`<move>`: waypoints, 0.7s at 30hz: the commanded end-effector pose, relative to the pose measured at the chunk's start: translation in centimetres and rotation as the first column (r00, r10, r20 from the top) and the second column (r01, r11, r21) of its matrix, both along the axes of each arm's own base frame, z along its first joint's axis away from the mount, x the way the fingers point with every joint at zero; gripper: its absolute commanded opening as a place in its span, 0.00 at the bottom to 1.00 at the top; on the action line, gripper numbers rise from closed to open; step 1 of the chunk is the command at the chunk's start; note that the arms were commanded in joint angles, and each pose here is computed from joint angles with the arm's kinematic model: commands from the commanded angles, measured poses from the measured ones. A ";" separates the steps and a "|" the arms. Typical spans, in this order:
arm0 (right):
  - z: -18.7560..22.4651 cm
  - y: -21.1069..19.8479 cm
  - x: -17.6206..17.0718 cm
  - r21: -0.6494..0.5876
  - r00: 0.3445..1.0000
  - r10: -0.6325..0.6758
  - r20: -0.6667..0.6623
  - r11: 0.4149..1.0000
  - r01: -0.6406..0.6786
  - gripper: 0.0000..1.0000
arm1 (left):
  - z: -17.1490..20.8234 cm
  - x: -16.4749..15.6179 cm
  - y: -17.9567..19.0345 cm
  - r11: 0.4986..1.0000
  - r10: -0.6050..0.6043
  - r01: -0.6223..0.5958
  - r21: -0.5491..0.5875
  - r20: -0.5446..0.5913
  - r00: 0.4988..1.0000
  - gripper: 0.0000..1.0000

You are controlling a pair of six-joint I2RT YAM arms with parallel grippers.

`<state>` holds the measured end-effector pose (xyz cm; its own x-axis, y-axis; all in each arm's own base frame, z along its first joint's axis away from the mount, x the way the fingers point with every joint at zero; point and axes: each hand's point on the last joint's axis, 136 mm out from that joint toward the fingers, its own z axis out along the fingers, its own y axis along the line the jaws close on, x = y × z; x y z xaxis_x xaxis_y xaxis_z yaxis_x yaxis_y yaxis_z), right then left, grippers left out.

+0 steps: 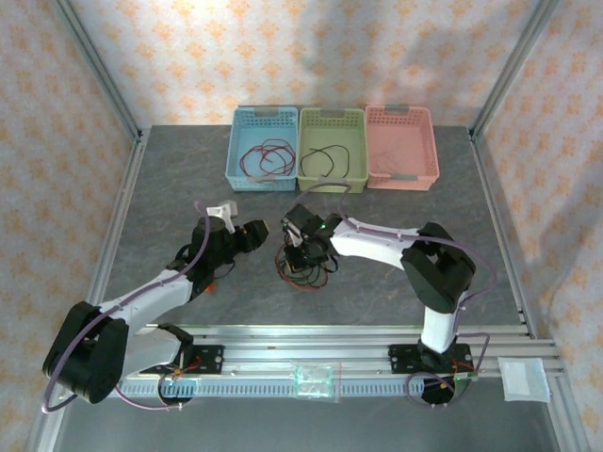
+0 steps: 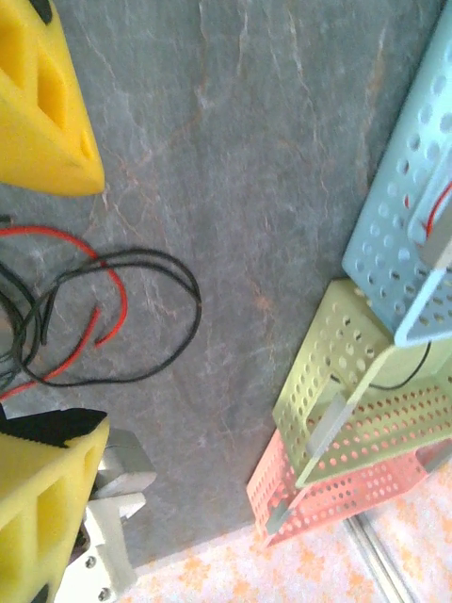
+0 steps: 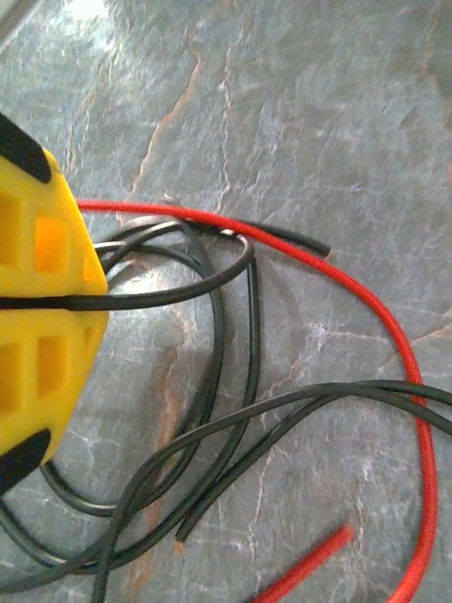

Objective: Untangle the cables

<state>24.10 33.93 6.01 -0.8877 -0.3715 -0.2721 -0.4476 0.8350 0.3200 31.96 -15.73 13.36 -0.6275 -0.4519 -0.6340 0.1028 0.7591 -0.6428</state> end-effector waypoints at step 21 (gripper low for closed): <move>15.0 -0.1 7.9 0.406 0.935 -0.337 0.111 0.874 0.267 0.00 | 2.9 -1.8 -4.3 0.984 -0.180 0.174 0.045 0.219 0.959 0.65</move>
